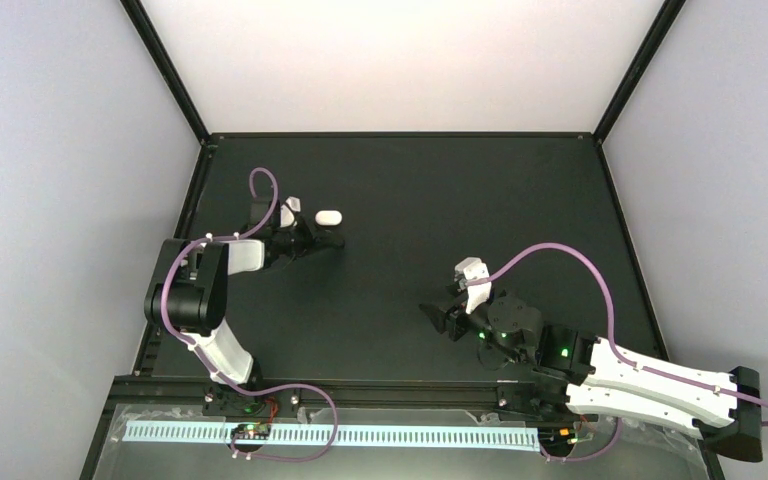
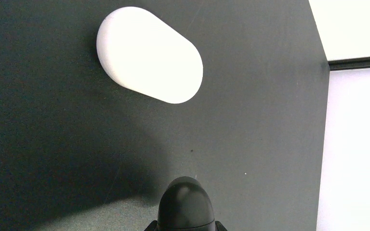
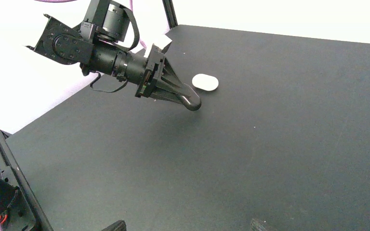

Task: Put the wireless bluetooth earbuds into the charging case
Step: Place the charging case at the center of the board.

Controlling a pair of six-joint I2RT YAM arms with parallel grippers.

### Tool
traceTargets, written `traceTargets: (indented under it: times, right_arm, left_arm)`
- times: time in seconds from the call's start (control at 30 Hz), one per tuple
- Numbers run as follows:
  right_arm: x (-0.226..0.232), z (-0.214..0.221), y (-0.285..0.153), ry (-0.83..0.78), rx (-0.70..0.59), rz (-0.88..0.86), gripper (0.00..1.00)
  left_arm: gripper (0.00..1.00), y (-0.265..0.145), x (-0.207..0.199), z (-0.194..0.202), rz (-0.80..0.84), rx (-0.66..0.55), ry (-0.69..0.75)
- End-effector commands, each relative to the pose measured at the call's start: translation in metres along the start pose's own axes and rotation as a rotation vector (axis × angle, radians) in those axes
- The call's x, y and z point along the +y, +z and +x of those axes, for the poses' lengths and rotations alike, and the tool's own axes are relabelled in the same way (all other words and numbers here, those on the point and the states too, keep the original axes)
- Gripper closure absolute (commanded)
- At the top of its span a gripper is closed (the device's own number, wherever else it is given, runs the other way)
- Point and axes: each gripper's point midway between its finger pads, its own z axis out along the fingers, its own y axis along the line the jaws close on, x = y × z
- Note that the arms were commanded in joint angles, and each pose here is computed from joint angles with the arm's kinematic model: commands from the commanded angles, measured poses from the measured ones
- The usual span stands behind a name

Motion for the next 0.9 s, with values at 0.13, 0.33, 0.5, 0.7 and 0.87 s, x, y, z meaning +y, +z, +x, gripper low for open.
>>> traceTargets:
  times: [0.13, 0.33, 0.5, 0.7, 0.87]
  right_arm:
    - [0.002, -0.015, -0.002, 0.020, -0.043, -0.005, 0.33]
    - [0.004, -0.013, 0.000, 0.016, -0.033, -0.007, 0.33]
    - [0.004, -0.014, 0.000, 0.010, -0.036, -0.009, 0.33]
    - [0.005, -0.013, 0.002, 0.008, -0.032, -0.008, 0.33]
    - [0.004, -0.011, 0.001, 0.010, -0.024, -0.005, 0.33]
  left_arm:
    - [0.98, 0.001, -0.002, -0.011, 0.035, -0.023, -0.023]
    - [0.98, 0.000, 0.001, -0.013, 0.031, -0.028, -0.031]
    - [0.99, 0.000, 0.004, -0.014, 0.016, -0.026, -0.030]
    - [0.98, 0.002, 0.012, -0.011, -0.011, -0.020, -0.030]
    - [0.98, 0.002, 0.015, -0.011, -0.020, -0.020, -0.032]
